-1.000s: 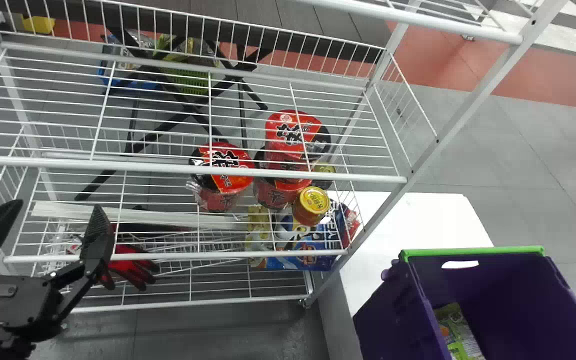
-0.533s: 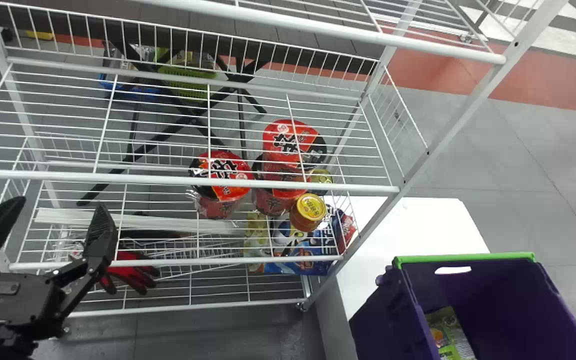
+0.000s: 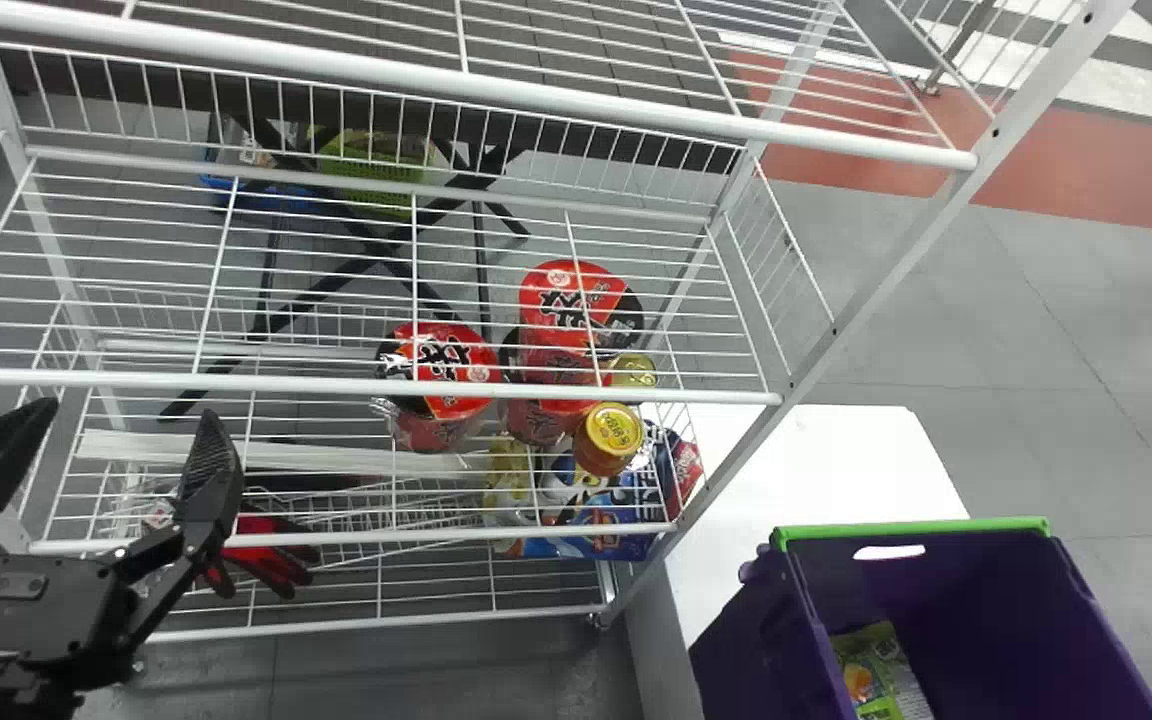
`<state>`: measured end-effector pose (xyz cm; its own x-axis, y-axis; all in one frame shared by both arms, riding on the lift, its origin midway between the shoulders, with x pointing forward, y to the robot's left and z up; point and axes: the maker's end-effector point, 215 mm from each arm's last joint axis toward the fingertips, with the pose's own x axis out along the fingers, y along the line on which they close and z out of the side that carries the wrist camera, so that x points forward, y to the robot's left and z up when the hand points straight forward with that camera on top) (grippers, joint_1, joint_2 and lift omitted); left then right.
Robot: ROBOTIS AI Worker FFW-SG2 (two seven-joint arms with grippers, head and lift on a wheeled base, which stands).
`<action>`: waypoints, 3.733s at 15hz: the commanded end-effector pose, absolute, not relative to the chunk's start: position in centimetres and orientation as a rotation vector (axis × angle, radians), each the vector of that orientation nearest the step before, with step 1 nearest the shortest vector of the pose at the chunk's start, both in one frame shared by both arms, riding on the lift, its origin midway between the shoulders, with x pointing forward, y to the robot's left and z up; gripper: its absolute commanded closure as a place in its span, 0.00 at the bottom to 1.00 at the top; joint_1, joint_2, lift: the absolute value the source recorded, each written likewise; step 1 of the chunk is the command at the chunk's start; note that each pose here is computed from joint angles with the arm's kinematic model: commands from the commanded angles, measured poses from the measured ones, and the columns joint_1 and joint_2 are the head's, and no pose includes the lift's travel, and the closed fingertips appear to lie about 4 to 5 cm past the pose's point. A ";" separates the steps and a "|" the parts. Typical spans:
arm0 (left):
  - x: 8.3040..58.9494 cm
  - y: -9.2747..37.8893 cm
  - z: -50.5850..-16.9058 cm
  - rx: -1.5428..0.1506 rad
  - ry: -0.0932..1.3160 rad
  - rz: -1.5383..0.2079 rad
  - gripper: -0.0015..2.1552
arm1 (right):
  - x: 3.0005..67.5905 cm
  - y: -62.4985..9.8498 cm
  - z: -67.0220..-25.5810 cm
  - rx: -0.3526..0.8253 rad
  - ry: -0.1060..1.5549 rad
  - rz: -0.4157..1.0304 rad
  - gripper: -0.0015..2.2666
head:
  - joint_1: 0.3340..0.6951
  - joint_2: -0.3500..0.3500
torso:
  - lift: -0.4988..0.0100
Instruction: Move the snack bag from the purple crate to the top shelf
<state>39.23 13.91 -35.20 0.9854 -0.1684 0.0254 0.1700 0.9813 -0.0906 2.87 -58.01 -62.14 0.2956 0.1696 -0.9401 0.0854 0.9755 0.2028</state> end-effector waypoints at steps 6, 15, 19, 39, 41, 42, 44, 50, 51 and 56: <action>38.9 13.8 -34.9 -0.088 -0.024 -0.170 0.05 | 3.8 -58.6 -61.0 0.210 1.241 0.045 0.73 | 1.00 0.00 | 0.35; 38.6 12.6 -34.7 -0.093 -0.025 -0.188 0.05 | 3.9 -58.9 -60.7 0.214 1.232 0.035 0.73 | 1.00 0.00 | 0.42; 38.8 12.4 -35.0 -0.090 -0.015 -0.192 0.05 | 3.9 -59.0 -60.6 0.227 1.243 0.020 0.73 | 1.00 0.00 | 0.46; 38.5 12.4 -34.6 -0.090 -0.011 -0.191 0.05 | 4.3 -60.2 -59.1 0.224 1.226 0.006 0.73 | 1.00 0.00 | 0.61; 38.5 12.5 -34.6 -0.091 -0.011 -0.187 0.05 | 4.5 -60.2 -58.9 0.222 1.222 0.008 0.73 | 1.00 0.00 | 0.63; 38.5 12.5 -34.6 -0.091 -0.011 -0.187 0.05 | 4.6 -60.2 -58.8 0.222 1.220 0.009 0.73 | 1.00 0.00 | 0.64; 38.5 12.5 -34.7 -0.089 -0.010 -0.187 0.05 | 4.7 -60.1 -58.6 0.226 1.217 0.009 0.73 | 1.00 0.00 | 0.65; 38.5 12.4 -34.4 -0.087 -0.019 -0.189 0.05 | 5.6 -59.7 -57.4 0.220 1.180 0.015 0.73 | 1.00 0.00 | 0.70; 38.5 12.4 -34.5 -0.086 -0.014 -0.189 0.05 | 5.6 -59.7 -57.4 0.222 1.181 0.014 0.73 | 1.00 0.00 | 0.71; 38.6 12.4 -34.9 -0.080 -0.002 -0.190 0.05 | 6.0 -59.7 -56.7 0.234 1.177 0.010 0.73 | 1.00 0.00 | 0.75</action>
